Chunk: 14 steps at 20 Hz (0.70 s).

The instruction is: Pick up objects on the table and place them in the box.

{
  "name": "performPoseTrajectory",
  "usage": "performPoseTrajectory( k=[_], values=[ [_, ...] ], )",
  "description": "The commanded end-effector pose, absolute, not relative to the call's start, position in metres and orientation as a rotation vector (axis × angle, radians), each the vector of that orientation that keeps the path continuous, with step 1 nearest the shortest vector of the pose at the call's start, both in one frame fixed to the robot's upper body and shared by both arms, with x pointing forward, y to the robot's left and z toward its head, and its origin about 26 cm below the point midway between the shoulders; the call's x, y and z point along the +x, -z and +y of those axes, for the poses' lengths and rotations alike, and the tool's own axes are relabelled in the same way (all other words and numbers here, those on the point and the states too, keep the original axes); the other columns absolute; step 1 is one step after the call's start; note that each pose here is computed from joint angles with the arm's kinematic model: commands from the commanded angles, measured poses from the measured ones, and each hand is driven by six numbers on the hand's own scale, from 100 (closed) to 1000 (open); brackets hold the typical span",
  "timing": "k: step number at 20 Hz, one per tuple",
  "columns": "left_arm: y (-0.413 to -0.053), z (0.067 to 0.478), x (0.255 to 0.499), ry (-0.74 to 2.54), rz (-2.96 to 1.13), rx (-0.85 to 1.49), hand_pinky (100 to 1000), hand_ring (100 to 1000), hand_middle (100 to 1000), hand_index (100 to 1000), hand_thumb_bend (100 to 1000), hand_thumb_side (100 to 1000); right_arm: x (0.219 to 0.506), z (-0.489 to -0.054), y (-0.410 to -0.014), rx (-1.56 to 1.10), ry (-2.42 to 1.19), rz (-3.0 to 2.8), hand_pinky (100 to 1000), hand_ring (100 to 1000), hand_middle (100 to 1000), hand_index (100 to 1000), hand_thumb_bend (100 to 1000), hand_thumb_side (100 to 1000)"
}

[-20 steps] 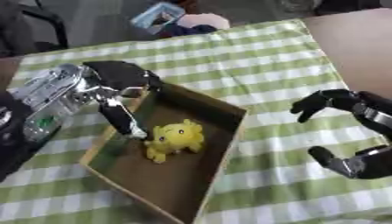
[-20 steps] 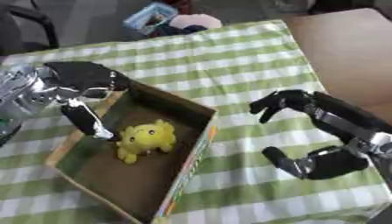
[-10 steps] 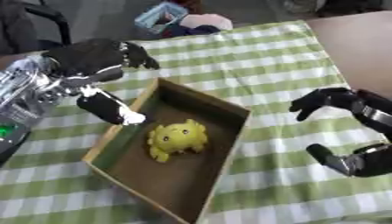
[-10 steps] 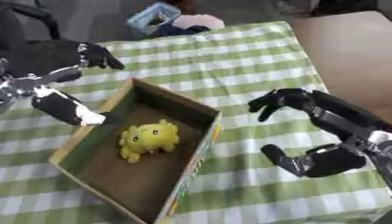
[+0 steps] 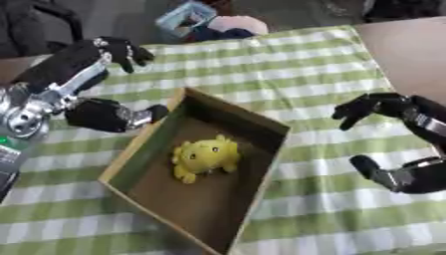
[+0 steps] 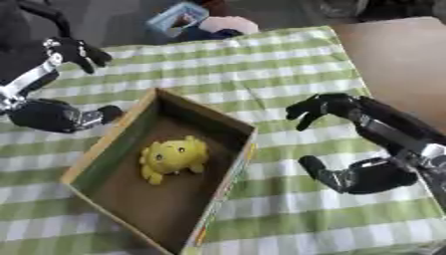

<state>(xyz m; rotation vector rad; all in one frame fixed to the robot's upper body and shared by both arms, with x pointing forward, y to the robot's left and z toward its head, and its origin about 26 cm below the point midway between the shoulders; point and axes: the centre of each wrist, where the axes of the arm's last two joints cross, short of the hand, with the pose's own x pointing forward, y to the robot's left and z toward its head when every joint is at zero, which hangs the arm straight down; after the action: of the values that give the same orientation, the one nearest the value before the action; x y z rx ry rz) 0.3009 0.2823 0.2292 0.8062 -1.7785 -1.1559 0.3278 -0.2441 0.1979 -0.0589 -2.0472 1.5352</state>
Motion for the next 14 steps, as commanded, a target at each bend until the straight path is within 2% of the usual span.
performPoseTrajectory(
  k=[1,14],
  values=[
    [-0.230,0.288,0.297,1.002,-1.862,0.776,801,662,688,846,477,630,0.327,-0.249,-0.208,-0.114,-1.535,-2.072,814,721,781,913,202,297],
    [-0.183,0.279,0.299,0.626,-1.937,0.628,788,640,671,844,432,624,0.328,-0.257,-0.220,-0.218,-1.494,-2.125,819,726,785,918,210,284]
  ],
)
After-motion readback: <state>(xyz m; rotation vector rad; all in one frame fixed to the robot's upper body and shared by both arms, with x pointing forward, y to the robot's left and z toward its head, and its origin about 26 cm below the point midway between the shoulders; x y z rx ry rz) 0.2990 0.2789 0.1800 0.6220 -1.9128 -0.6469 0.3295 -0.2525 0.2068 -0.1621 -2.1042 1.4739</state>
